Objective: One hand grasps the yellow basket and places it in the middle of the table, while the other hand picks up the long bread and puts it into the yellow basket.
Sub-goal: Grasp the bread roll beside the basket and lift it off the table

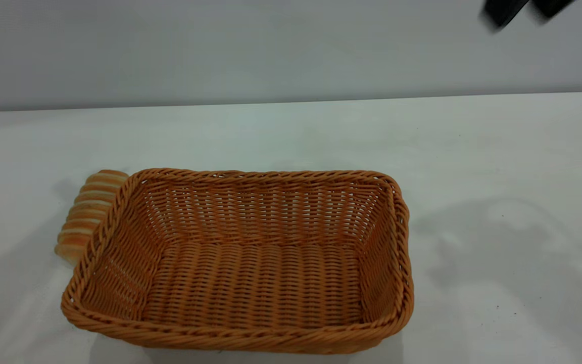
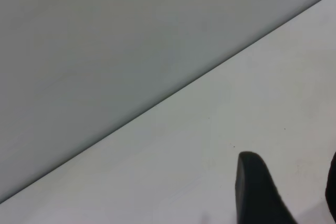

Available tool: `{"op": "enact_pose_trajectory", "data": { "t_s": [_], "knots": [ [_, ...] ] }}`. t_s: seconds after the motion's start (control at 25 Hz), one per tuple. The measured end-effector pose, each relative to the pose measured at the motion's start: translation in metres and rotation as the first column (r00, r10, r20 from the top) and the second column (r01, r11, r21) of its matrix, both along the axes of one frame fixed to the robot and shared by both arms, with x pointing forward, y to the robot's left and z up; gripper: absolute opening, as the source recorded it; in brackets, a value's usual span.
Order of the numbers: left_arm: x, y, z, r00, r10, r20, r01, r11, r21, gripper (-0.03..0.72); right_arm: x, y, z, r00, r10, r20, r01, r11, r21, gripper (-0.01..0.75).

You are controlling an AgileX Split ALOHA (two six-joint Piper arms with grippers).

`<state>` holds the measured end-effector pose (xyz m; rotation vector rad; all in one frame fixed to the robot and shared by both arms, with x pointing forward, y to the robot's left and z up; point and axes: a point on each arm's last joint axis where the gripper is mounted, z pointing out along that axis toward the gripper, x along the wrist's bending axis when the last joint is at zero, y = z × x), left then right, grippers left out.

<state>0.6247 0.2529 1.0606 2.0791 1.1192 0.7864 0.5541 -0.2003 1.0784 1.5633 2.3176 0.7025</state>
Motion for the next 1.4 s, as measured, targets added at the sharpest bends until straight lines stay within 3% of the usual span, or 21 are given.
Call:
{"op": "enact_pose_trajectory", "data": {
  "t_s": [0.24,0.4,0.6,0.84,1.2,1.4],
  "knots": [
    [0.0,0.0,0.0,1.0,0.0,-0.001,0.0,1.0,0.0,0.395,-0.063,-0.02,0.067,0.991,0.001,0.131,-0.002,1.0,0.008,0.473],
    [0.0,0.0,0.0,1.0,0.0,-0.001,0.0,1.0,0.0,0.395,-0.111,-0.036,0.081,0.979,-0.029,0.2,0.029,1.0,0.005,0.454],
    [0.0,0.0,0.0,1.0,0.004,-0.003,-0.004,1.0,-0.005,0.395,-0.176,-0.06,0.063,0.963,-0.097,0.252,0.099,0.995,0.004,0.436],
    [-0.002,0.003,-0.002,0.998,0.033,-0.045,-0.035,0.998,-0.048,0.395,-0.245,-0.082,0.031,0.925,-0.177,0.335,0.161,0.984,0.077,0.436],
    [0.0,0.041,-0.032,0.959,0.115,-0.258,-0.144,0.985,-0.095,0.395,-0.295,-0.092,-0.014,0.909,-0.182,0.375,0.139,0.981,0.139,0.432],
    [0.004,0.044,-0.052,0.934,0.131,-0.332,-0.172,0.98,-0.097,0.395,-0.303,-0.095,-0.023,0.916,-0.178,0.36,0.14,0.982,0.13,0.433]
  ]
}}
